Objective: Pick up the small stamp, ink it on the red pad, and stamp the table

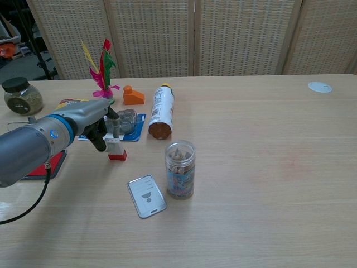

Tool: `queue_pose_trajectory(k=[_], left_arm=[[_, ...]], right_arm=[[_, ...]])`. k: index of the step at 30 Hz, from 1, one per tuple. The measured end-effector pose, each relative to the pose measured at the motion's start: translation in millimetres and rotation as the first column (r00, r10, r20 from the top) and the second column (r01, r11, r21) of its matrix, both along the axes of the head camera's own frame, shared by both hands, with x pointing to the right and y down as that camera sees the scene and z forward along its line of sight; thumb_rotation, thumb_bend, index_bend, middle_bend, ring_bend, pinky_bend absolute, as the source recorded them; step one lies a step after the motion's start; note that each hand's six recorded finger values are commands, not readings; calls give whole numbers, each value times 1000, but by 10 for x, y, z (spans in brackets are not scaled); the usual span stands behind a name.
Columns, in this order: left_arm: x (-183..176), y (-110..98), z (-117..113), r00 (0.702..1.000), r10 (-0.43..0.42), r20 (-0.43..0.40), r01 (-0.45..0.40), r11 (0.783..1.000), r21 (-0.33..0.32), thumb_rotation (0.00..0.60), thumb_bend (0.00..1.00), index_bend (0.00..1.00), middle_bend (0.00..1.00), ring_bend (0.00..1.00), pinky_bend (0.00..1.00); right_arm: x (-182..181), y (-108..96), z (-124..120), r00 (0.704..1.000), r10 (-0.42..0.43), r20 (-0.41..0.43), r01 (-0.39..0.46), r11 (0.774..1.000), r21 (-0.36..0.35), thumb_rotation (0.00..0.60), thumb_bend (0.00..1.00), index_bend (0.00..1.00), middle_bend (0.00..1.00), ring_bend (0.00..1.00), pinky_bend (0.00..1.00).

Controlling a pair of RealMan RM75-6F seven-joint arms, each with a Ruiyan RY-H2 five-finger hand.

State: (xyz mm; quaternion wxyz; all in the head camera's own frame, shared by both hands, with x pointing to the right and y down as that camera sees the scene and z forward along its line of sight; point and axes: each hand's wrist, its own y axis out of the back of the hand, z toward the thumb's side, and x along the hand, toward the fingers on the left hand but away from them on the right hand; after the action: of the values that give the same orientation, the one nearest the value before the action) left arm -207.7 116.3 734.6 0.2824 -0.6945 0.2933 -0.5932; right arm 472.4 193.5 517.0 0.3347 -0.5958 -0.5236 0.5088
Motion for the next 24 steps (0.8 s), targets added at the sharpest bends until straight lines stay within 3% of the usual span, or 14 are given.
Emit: queue_pose_trajectory(k=[10,19,24], left_arm=[[17,-25,-57,1000,-4,11,4,1000,13,600,364,610,1000,1000,1000],[-51,-134,-394,1000,25,-13,-25,1000,19,600,370,617,1000,1000,1000],[-317,-216,-710,998,61,25,-61,998,-7,600,373,617,1000,1000,1000]], right_arm=[[6,-2,0,1000,1,4,-1,1000,0,600,0,0,0,0,0],[-13,3,2,1000,-5,4,5,1000,-1,600,0,0,0,0,0],[-43,14,5,1000,-13,1,13,1000,-2,600,0,0,0,0,0]])
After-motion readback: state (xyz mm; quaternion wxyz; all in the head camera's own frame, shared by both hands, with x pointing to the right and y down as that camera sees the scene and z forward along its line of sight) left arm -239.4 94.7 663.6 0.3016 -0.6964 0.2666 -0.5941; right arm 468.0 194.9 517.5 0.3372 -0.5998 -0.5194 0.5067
